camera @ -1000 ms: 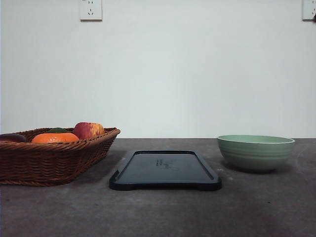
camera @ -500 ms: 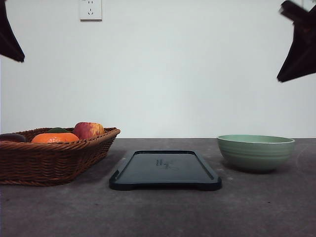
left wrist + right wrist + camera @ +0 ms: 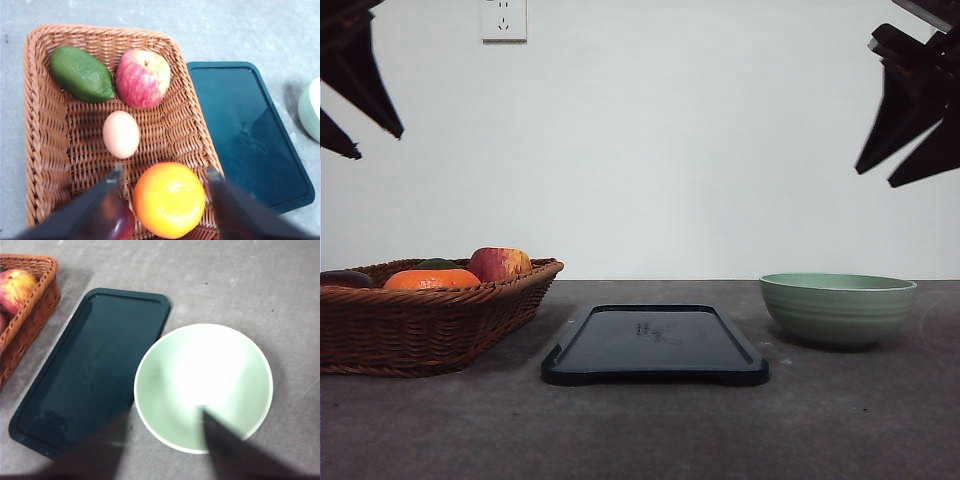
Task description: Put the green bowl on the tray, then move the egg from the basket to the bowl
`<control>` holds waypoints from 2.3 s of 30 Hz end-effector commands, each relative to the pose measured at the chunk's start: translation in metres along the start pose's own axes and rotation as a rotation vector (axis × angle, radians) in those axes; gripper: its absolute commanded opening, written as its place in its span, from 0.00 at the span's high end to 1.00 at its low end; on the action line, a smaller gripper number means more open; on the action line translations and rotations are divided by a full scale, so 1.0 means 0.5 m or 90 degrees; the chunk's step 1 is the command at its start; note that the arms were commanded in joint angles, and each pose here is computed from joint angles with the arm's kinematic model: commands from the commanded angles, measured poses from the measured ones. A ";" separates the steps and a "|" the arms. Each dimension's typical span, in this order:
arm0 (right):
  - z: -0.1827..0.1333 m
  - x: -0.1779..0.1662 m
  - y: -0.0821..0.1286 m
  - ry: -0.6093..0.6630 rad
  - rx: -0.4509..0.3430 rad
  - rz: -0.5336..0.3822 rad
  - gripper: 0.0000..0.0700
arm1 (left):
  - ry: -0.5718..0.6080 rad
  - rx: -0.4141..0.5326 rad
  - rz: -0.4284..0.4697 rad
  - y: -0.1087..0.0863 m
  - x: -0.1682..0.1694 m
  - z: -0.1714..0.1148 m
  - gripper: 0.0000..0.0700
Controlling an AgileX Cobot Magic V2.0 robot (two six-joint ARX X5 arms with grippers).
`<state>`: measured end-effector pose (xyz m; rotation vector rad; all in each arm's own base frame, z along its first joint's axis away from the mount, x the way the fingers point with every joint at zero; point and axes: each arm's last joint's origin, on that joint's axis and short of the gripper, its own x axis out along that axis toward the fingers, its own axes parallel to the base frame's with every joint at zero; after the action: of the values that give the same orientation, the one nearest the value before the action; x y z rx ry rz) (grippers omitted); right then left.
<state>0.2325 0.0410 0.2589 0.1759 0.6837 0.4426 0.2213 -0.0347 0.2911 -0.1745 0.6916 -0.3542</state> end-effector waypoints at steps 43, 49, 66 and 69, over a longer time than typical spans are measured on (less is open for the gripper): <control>0.096 0.230 -0.167 0.341 0.115 -0.127 0.80 | -0.014 0.006 -0.006 -0.004 -0.004 0.014 0.44; 0.089 0.237 -0.170 0.361 0.122 -0.128 1.00 | -0.013 0.005 -0.006 -0.004 -0.004 0.014 0.44; 0.243 0.165 -0.044 0.365 0.064 -0.084 1.00 | -0.013 0.004 -0.006 -0.004 -0.004 0.014 0.44; 0.262 0.173 0.006 0.337 0.024 -0.050 1.00 | -0.013 0.004 -0.006 -0.004 -0.004 0.014 0.45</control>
<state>0.3718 0.0722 0.3073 0.0785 1.2362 0.3687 0.2212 -0.0347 0.2910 -0.1755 0.6934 -0.3538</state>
